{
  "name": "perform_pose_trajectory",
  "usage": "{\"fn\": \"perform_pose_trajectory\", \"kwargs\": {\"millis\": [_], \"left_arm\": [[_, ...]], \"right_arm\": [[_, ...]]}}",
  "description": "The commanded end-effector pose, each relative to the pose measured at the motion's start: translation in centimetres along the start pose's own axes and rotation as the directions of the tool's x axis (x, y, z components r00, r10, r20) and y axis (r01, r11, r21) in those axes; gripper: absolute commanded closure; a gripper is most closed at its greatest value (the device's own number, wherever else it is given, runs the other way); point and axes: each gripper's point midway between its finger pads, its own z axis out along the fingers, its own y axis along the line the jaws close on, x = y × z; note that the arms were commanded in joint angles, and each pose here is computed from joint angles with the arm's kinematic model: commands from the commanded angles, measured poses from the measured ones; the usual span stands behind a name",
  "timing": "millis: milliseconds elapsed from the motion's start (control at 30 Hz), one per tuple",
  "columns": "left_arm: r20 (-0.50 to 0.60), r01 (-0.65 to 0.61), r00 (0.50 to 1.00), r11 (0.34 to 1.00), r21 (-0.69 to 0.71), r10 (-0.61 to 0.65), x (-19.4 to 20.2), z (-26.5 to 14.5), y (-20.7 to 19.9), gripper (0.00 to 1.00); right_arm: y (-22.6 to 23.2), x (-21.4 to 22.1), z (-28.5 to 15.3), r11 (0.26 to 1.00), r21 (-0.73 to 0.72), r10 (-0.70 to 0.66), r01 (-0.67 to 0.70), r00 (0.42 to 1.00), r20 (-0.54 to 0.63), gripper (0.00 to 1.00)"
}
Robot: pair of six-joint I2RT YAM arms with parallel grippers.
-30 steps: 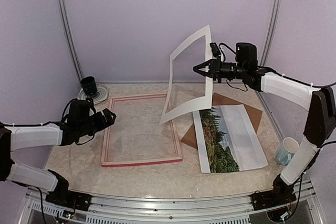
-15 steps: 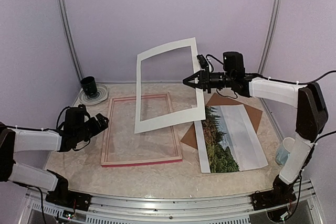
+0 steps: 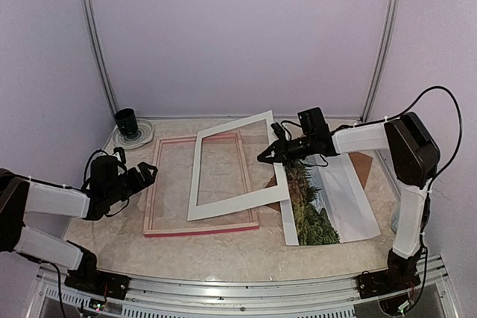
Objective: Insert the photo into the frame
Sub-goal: Place the mat board on the glass panel.
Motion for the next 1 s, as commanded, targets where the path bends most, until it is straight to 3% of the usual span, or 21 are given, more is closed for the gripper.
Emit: {"fn": "perform_pose_trajectory", "kwargs": {"millis": [0,633,967], "left_arm": [[0.039,-0.035,0.999,0.998,0.046,0.033,-0.7,-0.3,-0.5,0.01],[0.009,0.008,1.0,0.998,0.07,-0.009,0.2,0.3,0.5,0.01],[-0.012,0.015,1.0,0.995,0.095,-0.014,0.7,0.5,0.2,0.01]], "right_arm": [[-0.6,0.5,0.7,0.999,0.032,-0.023,0.024,0.999,-0.024,1.0],[-1.4,2.7,1.7,0.998,0.061,-0.017,0.023,0.995,-0.095,0.97],[-1.8,2.3,2.6,0.997,0.073,-0.007,0.014,0.995,-0.1,0.9]]}}
